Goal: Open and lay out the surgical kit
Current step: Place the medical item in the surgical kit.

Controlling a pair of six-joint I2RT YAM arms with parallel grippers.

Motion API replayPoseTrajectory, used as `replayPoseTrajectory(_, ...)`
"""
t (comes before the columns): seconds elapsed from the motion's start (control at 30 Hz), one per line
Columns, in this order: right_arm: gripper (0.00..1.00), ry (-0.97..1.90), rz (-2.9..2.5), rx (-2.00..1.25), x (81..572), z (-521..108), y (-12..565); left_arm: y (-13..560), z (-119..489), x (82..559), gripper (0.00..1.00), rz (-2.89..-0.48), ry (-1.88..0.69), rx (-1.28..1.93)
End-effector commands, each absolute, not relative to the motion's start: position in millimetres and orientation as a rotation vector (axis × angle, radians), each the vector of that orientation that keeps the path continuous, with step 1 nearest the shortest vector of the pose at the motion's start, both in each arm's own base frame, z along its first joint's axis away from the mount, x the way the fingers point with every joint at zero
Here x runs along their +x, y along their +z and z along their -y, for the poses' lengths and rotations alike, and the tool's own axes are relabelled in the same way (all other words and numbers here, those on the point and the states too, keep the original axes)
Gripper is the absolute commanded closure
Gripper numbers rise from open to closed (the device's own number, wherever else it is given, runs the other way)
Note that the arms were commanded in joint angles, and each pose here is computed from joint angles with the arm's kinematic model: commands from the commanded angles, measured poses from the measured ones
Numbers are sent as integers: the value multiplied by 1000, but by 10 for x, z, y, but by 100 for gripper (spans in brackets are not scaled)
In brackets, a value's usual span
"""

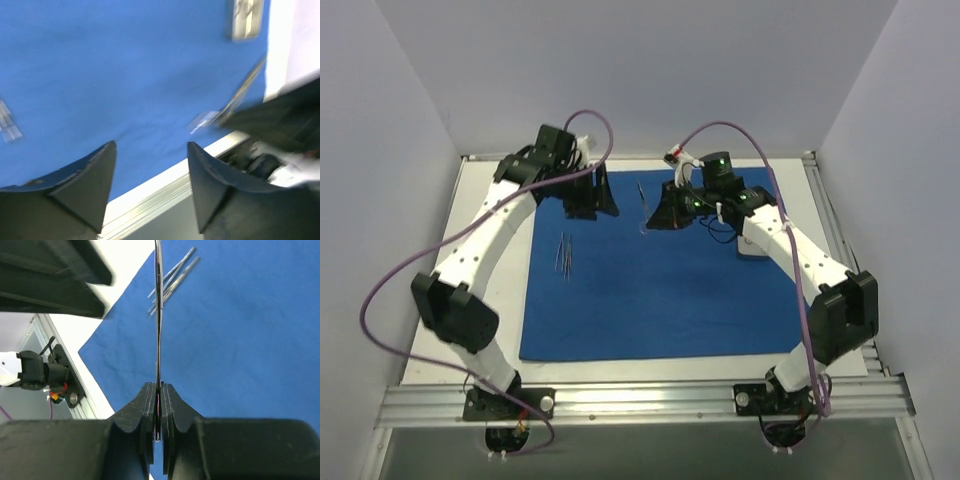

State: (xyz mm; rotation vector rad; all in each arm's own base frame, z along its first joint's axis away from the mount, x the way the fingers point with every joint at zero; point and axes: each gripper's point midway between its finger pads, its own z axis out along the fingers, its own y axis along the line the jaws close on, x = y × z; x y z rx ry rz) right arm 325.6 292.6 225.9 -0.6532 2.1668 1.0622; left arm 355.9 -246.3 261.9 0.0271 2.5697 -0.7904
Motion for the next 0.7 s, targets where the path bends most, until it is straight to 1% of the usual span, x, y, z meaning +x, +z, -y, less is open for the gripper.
replayPoseTrajectory(0.0,100,1159,-2122,-730,3153,-2703,2564,3021,2277,3383,31,-2339,-806,312)
replayPoseTrajectory(0.03,100,1170,-2123,-742,3145,-2670,2587,3192,2245,3287,30,-2250,-808,368)
replayPoseTrajectory(0.07,100,1179,-2145,-754,3107,-2618,2568,3024,2227,3190,30,-2267,-798,411)
replayPoseTrajectory(0.1,100,1212,-2124,-768,3080,-2639,2655,3033,2212,3124,29,-2219,-783,495)
replayPoseTrajectory(0.13,100,1247,-2115,-765,3049,-2657,2702,3220,2197,3023,28,-2115,-784,547)
replayPoseTrajectory(0.17,100,1297,-2121,-736,3036,-2684,2742,3138,2209,2936,28,-2100,-778,602)
replayPoseTrajectory(0.23,100,1424,-2129,-755,2940,-2777,2779,3351,2195,2803,28,-1948,-733,727)
replayPoseTrajectory(0.3,100,1478,-2174,-772,2819,-2820,2765,3438,2232,2699,29,-1833,-695,880)
replayPoseTrajectory(0.33,100,1511,-2186,-765,2757,-2849,2767,3466,2250,2625,32,-1805,-698,931)
replayPoseTrajectory(0.4,100,1582,-2195,-728,2681,-2931,2819,3522,2312,2548,33,-1735,-649,1061)
replayPoseTrajectory(0.47,100,1645,-2227,-721,2555,-2976,2798,3452,2305,2532,33,-1750,-578,1135)
replayPoseTrajectory(0.57,100,1645,-2297,-706,2407,-2991,2752,3543,2272,2537,33,-1651,-422,1247)
replayPoseTrajectory(0.67,100,1655,-2340,-730,2251,-3029,2695,3585,2250,2489,32,-1582,-336,1292)
